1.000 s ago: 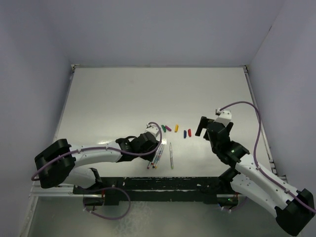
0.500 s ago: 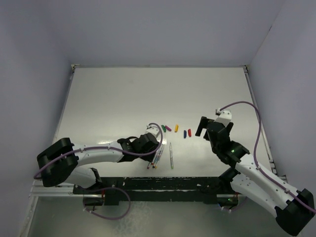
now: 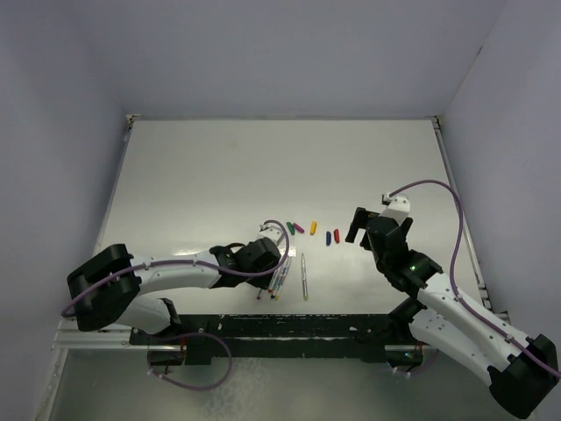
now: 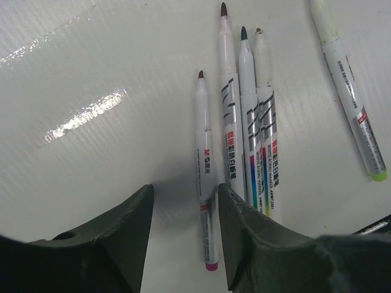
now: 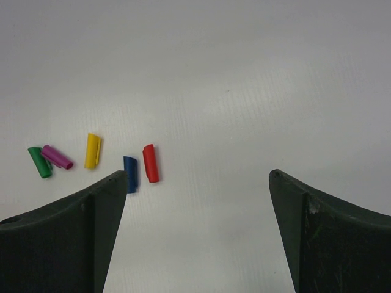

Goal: Insert the pens into the pen caps

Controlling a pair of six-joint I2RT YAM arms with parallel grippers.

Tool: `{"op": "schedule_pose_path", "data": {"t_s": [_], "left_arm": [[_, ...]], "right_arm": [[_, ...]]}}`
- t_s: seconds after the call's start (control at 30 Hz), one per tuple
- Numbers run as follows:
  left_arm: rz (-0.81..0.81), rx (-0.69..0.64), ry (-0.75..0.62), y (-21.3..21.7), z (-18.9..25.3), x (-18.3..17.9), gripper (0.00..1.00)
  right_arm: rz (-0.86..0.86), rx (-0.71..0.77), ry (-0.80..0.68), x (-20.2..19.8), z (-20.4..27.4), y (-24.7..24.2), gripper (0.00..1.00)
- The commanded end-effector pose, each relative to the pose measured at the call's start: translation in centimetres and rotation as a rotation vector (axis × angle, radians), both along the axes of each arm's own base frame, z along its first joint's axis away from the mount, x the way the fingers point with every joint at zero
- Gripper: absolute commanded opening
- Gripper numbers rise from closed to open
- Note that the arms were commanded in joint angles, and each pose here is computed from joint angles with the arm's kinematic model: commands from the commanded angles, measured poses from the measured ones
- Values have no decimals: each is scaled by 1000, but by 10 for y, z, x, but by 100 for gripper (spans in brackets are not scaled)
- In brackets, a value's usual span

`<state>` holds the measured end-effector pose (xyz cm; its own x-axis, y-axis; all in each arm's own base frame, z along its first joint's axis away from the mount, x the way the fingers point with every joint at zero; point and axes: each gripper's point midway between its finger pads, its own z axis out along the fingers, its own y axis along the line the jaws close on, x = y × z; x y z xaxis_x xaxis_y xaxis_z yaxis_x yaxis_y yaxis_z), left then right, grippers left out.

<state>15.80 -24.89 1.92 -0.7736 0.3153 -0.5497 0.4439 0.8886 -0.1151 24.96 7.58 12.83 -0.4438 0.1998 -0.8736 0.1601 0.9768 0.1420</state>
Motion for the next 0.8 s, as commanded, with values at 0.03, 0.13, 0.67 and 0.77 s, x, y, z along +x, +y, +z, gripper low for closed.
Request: {"op": "schedule_pose_path", "data": {"t_s": [0.03,0.13,0.67,0.77], "left_arm": [[-1,-18,-7,-11,12,2,50],[4,-2,5,-8,9,0,41],[55,139,111,13,-20,-16,32],[84,195,120,19,-26,-17,33]], "right_arm": [[-11,52,-44,7,18,5,100],[-5,58,-36,7,16,7,100],[25,48,-13,10,16,14,100],[32,45,-21,11,18,15,100]]}}
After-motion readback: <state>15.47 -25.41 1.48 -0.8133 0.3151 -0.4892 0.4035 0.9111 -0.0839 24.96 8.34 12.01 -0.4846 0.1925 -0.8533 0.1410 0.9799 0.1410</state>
